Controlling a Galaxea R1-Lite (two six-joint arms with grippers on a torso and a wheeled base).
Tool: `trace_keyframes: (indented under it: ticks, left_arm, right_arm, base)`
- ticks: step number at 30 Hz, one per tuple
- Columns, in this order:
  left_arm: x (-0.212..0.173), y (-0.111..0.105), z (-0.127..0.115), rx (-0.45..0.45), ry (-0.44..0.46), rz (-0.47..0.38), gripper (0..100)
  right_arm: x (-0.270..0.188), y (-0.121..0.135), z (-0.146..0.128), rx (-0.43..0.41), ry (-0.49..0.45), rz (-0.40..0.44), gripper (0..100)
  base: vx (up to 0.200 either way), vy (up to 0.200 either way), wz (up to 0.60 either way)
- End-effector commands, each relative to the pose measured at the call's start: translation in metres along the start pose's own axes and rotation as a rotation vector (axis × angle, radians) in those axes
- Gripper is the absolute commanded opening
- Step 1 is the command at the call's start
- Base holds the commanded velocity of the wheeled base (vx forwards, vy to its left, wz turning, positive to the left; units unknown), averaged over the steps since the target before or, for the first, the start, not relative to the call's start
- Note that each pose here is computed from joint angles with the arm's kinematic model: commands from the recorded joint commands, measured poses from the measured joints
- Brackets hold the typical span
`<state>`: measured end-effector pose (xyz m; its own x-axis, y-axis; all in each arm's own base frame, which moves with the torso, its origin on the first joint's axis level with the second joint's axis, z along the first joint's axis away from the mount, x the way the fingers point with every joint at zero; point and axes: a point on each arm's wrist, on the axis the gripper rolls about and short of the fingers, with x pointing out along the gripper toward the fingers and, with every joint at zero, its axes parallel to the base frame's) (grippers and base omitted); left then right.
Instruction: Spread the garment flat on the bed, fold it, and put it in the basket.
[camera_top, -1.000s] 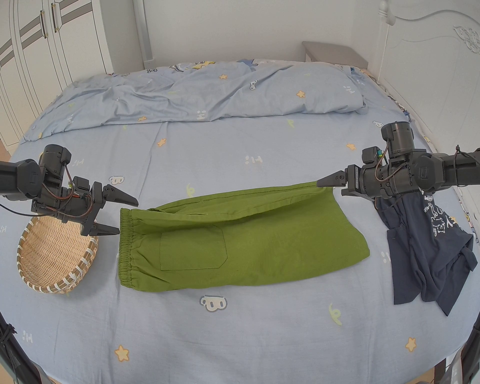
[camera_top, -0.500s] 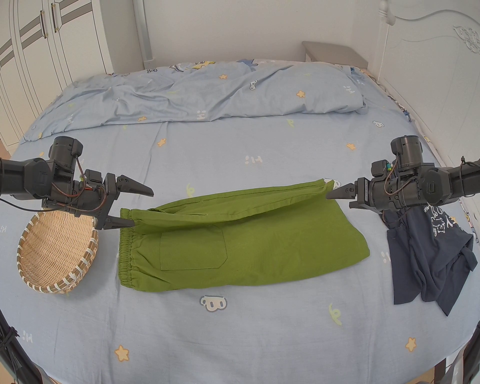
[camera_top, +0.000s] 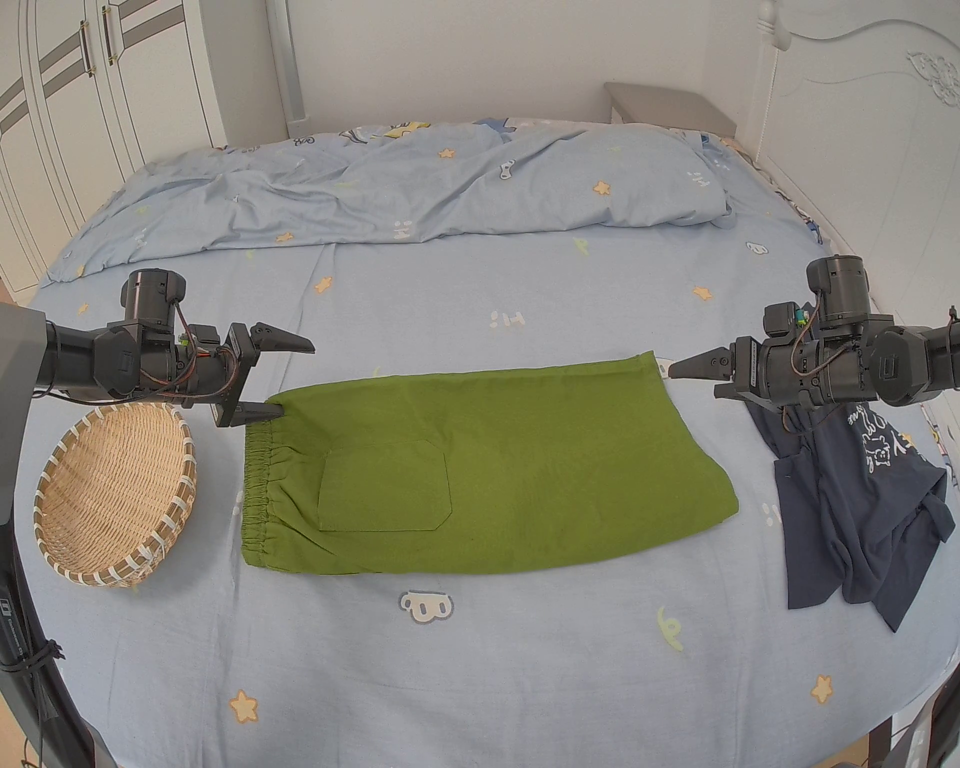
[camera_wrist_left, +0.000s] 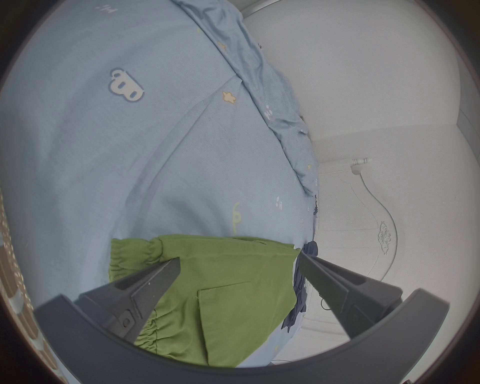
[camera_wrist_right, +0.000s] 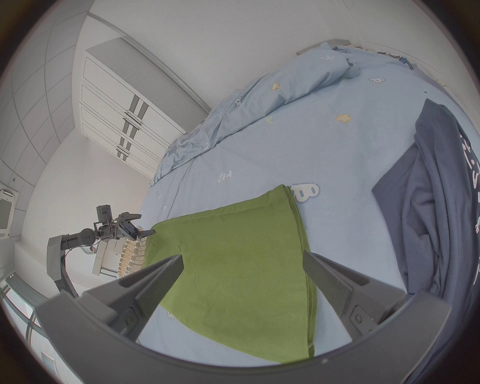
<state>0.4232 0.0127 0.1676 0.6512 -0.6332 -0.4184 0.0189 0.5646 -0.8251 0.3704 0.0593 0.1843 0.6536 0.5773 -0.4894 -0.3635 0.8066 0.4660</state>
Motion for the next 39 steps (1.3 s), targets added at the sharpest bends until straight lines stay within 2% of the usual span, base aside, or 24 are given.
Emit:
trace_keyframes:
  ticks: [1,3,5,9,13,16,19,20,21,24,29,39]
  left_arm:
    - [0.009,0.006,-0.001,-0.015,0.014,0.009,100]
    - [0.004,0.003,-0.003,-0.020,0.015,0.010,100]
    - [-0.012,-0.013,-0.010,-0.001,0.005,-0.004,100]
    - [-0.048,-0.034,-0.035,0.023,-0.007,-0.016,100]
    - [-0.072,-0.034,-0.063,0.032,-0.003,-0.004,100]
    - [-0.075,-0.016,-0.087,0.030,0.029,0.025,100]
    - [-0.072,0.013,-0.110,0.045,0.063,0.059,100]
    - [-0.071,0.014,-0.111,0.049,0.063,0.061,100]
    - [-0.070,0.024,-0.119,0.093,0.056,0.064,100]
    - [-0.068,0.044,-0.119,0.131,0.027,0.071,100]
    - [-0.065,0.049,-0.116,0.137,0.010,0.069,100]
    - [-0.048,0.079,-0.105,0.080,0.033,0.109,100]
  right_arm:
    - [-0.009,0.006,0.003,-0.012,-0.021,0.004,100]
    - [-0.010,0.007,0.004,-0.014,-0.024,0.005,100]
    - [-0.010,0.007,0.002,-0.013,-0.021,0.005,100]
    - [-0.017,0.012,0.005,-0.024,-0.038,0.009,100]
    - [-0.026,0.016,0.006,-0.033,-0.053,0.014,100]
    - [-0.031,0.021,0.005,-0.040,-0.060,0.019,100]
    - [-0.036,0.027,0.003,-0.049,-0.064,0.028,100]
    - [-0.036,0.027,0.003,-0.049,-0.064,0.028,100]
    - [-0.038,0.029,0.001,-0.053,-0.061,0.032,100]
    - [-0.037,0.034,-0.002,-0.062,-0.054,0.043,100]
    - [-0.036,0.035,-0.004,-0.065,-0.043,0.046,100]
    - [-0.032,0.036,-0.006,-0.072,-0.045,0.050,100]
  base:
    - [0.000,0.000,0.00]
    - [0.000,0.000,0.00]
    - [0.000,0.000,0.00]
    - [0.000,0.000,0.00]
    - [0.000,0.000,0.00]
    - [0.000,0.000,0.00]
    - [0.000,0.000,0.00]
    - [0.000,0.000,0.00]
    - [0.000,0.000,0.00]
    - [0.000,0.000,0.00]
    - [0.000,0.000,0.00]
    - [0.000,0.000,0.00]
